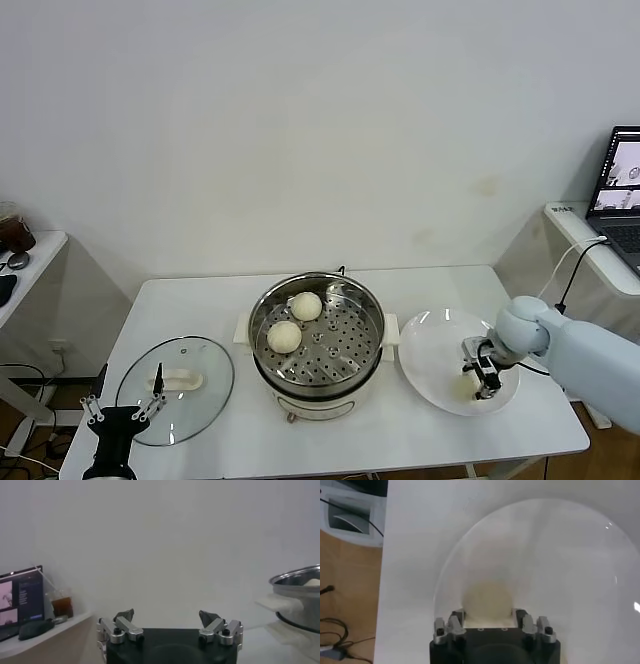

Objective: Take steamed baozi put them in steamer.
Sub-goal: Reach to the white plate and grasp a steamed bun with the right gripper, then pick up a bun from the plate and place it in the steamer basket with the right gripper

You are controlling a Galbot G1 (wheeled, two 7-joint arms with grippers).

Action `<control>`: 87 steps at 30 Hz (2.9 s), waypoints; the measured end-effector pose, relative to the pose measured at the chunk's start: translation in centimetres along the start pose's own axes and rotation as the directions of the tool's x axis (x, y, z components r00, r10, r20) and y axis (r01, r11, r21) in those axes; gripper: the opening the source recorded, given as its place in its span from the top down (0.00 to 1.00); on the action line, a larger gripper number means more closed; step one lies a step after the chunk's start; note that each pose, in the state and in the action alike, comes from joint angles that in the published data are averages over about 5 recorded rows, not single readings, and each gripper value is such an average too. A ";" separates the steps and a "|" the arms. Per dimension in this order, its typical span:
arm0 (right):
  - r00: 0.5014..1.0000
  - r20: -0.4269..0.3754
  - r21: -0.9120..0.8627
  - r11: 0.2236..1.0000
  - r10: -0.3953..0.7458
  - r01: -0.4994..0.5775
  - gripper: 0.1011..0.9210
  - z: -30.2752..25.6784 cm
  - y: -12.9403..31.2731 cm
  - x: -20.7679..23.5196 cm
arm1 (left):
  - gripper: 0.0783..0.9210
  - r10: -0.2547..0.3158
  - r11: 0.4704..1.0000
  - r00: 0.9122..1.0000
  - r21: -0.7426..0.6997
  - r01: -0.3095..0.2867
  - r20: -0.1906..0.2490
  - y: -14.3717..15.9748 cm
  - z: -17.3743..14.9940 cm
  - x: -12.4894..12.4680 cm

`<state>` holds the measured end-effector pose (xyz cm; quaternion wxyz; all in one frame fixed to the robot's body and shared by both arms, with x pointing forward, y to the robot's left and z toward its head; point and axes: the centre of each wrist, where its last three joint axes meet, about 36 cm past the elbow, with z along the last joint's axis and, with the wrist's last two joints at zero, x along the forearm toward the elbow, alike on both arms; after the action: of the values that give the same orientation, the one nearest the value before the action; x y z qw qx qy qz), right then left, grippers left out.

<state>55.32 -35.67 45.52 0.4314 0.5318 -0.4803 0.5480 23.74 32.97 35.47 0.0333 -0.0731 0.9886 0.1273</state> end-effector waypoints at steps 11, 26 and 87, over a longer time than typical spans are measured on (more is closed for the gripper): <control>1.000 0.018 -0.004 1.000 0.023 -0.023 0.57 0.7 -0.7 3.3 | 0.12 0.005 1.000 1.000 0.007 -0.005 0.010 -0.2 -0.4 -0.1; 0.961 0.185 0.128 0.965 0.204 -0.229 0.56 -4.1 -6.6 19.0 | 0.12 0.008 1.000 0.999 0.009 -0.009 0.031 0.3 -0.8 -1.1; 0.986 0.162 0.977 0.143 -0.039 -0.155 0.16 -29.0 -10.9 14.6 | 0.12 -0.045 0.999 0.999 0.017 0.044 0.026 1.5 0.0 -1.2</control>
<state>60.26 -5.82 61.56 -0.0798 0.7044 -0.0559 0.7031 24.73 34.58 35.95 0.0498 -0.0932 0.9872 0.1193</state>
